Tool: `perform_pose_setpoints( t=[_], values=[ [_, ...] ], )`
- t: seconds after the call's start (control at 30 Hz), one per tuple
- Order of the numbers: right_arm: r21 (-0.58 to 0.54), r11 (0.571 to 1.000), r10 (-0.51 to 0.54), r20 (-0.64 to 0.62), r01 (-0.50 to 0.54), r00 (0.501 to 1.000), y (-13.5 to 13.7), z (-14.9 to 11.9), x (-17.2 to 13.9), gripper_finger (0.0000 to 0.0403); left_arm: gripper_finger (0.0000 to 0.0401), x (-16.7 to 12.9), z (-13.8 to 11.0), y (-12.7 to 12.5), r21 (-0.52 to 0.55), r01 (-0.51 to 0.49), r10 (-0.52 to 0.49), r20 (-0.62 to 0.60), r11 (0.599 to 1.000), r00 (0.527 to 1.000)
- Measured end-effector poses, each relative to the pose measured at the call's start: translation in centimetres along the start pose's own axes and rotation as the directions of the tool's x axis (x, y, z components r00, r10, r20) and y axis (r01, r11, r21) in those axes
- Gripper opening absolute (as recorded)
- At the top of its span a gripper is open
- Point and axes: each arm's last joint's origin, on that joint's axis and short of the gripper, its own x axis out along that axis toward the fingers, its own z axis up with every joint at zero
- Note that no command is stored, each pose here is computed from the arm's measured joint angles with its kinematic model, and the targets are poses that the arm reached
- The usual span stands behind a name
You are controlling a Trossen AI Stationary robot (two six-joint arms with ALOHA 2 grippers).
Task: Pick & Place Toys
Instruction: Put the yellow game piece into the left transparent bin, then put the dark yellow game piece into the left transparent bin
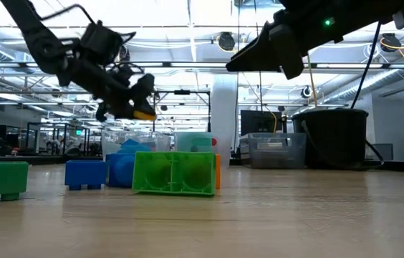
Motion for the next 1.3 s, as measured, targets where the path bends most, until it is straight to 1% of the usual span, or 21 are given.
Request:
perform_pose_setpoints(
  t=[0.07, 0.13, 0.2, 0.3, 0.37, 0.47, 0.6, 0.7, 0.77, 0.87, 1.0, 1.13, 1.2, 1.3],
  values=[
    [0.004, 1.0, -0.003, 0.001, 0.003, 1.0, 0.0, 0.0, 0.0, 0.0124, 0.0133, 0.8, -0.1, 0.7, -0.009, -0.045, 0.045, 0.003, 0.999, 0.999],
    [0.003, 1.0, -0.002, 0.002, 0.002, 1.0, 0.0, 0.0, 0.0, 0.0122, 0.0133, 1.7, 0.2, 1.1, -0.026, -0.066, 0.066, 0.023, 0.997, 0.998],
    [-0.002, 1.0, 0.0, -0.002, 0.0, 1.0, 0.0, 0.0, 0.0, 0.0121, 0.0137, 2.6, 0.1, 1.6, -0.034, -0.088, 0.088, 0.006, 0.996, 0.996],
    [-0.002, 1.0, 0.0, -0.003, 0.0, 1.0, 0.0, 0.0, 0.0, 0.0121, 0.0149, 3.8, 0.0, 1.9, -0.029, -0.078, 0.077, -0.027, 0.997, 0.997],
    [-0.003, 1.0, -0.001, -0.003, 0.001, 1.0, 0.0, 0.0, 0.0, 0.0122, 0.0163, 4.5, 0.2, 1.8, -0.034, -0.059, 0.058, -0.032, 0.998, 0.998],
    [-0.003, 1.0, -0.001, -0.003, 0.001, 1.0, 0.0, 0.0, 0.0, 0.0122, 0.0189, 5.1, 0.0, 1.7, -0.028, -0.066, 0.065, -0.046, 0.997, 0.997],
    [0.007, 1.0, 0.001, -0.007, -0.001, 1.0, 0.0, -0.1, 0.0, 0.0119, 0.0223, 5.5, 0.2, 1.7, -0.03, -0.07, 0.069, -0.043, 0.997, 0.997],
    [0.008, 1.0, 0.003, -0.013, -0.003, 1.0, 0.1, -0.2, 0.0, 0.0119, 0.0246, 5.6, 0.2, 2.0, -0.024, -0.095, 0.093, -0.058, 0.995, 0.994],
    [0.008, 1.0, 0.003, -0.013, -0.003, 1.0, 0.1, -0.2, 0.0, 0.012, 0.0261, 5.5, 0.3, 2.2, -0.017, -0.092, 0.091, -0.074, 0.996, 0.993],
    [0.002, 1.0, 0.004, -0.017, -0.004, 1.0, 0.1, -0.2, 0.0, 0.0121, 0.0278, 4.9, 1.1, 2.2, 0.005, -0.033, 0.033, -0.095, 0.999, 0.995],
    [0.015, 1.0, 0.002, -0.018, -0.002, 1.0, 0.1, -0.2, 0.0, 0.0118, 0.0292, 3.0, 3.3, 1.8, -0.013, 0.099, -0.1, -0.116, 0.995, 0.988],
    [0.115, 0.993, 0.007, -0.016, -0.005, 1.0, 0.1, -0.2, 0.0, 0.0117, 0.0298, -0.2, 5.1, 1.3, -0.037, 0.232, -0.234, -0.188, 0.972, 0.954],
    [0.145, 0.989, 0.034, -0.007, -0.032, 0.999, 0.2, -0.2, 0.0, 0.0118, 0.0298, -2.2, 5.8, 1.0, 0.004, 0.3, -0.291, -0.232, 0.954, 0.928],
    [0.175, 0.979, 0.102, 0.022, -0.105, 0.994, 0.1, 0.0, -0.1, 0.0118, 0.0299, -5.4, 6.5, 0.2, 0.069, 0.37, -0.343, -0.249, 0.926, 0.906]
  ],
)
